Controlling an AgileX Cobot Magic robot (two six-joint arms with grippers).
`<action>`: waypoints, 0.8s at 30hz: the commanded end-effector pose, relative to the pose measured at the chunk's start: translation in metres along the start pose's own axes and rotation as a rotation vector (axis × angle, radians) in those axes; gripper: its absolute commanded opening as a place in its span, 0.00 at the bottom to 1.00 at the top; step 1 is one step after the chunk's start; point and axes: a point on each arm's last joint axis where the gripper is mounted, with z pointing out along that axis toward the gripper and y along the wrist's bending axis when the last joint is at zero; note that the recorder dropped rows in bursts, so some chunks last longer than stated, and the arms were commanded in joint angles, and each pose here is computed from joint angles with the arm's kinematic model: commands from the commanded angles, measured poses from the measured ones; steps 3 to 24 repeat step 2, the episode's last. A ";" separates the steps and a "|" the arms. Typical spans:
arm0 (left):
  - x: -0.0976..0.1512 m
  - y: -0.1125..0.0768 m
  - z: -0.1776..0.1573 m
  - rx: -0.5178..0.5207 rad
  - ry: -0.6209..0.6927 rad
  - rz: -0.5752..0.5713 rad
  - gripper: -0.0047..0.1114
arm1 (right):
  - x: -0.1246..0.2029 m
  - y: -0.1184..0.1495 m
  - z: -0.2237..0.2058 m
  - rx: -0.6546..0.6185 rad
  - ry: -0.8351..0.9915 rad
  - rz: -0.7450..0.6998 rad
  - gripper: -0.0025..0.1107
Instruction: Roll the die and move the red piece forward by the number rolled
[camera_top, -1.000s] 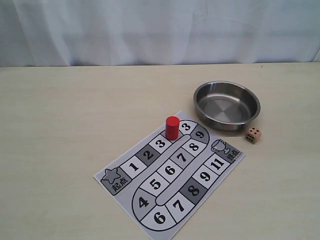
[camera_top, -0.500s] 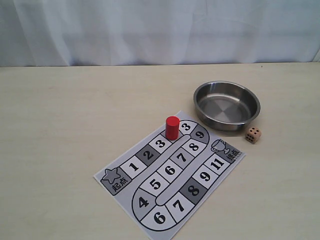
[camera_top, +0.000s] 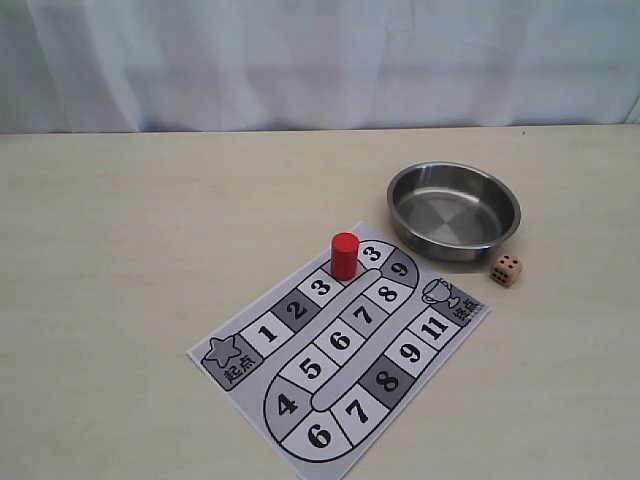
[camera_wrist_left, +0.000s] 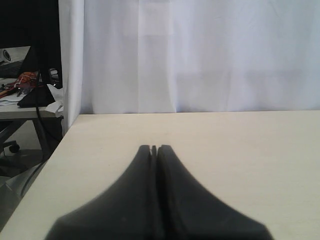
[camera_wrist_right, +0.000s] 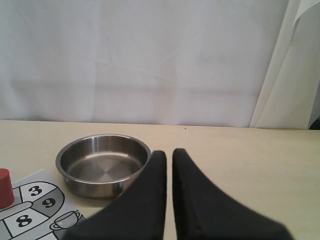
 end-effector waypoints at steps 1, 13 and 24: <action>-0.003 0.000 0.000 0.001 -0.018 -0.004 0.04 | 0.001 0.000 0.000 0.000 0.002 -0.003 0.06; -0.003 0.000 0.000 0.001 -0.018 -0.004 0.04 | 0.001 0.000 0.000 0.000 0.002 -0.003 0.06; -0.003 0.000 0.000 0.001 -0.018 -0.004 0.04 | 0.001 0.000 0.000 0.000 0.002 -0.003 0.06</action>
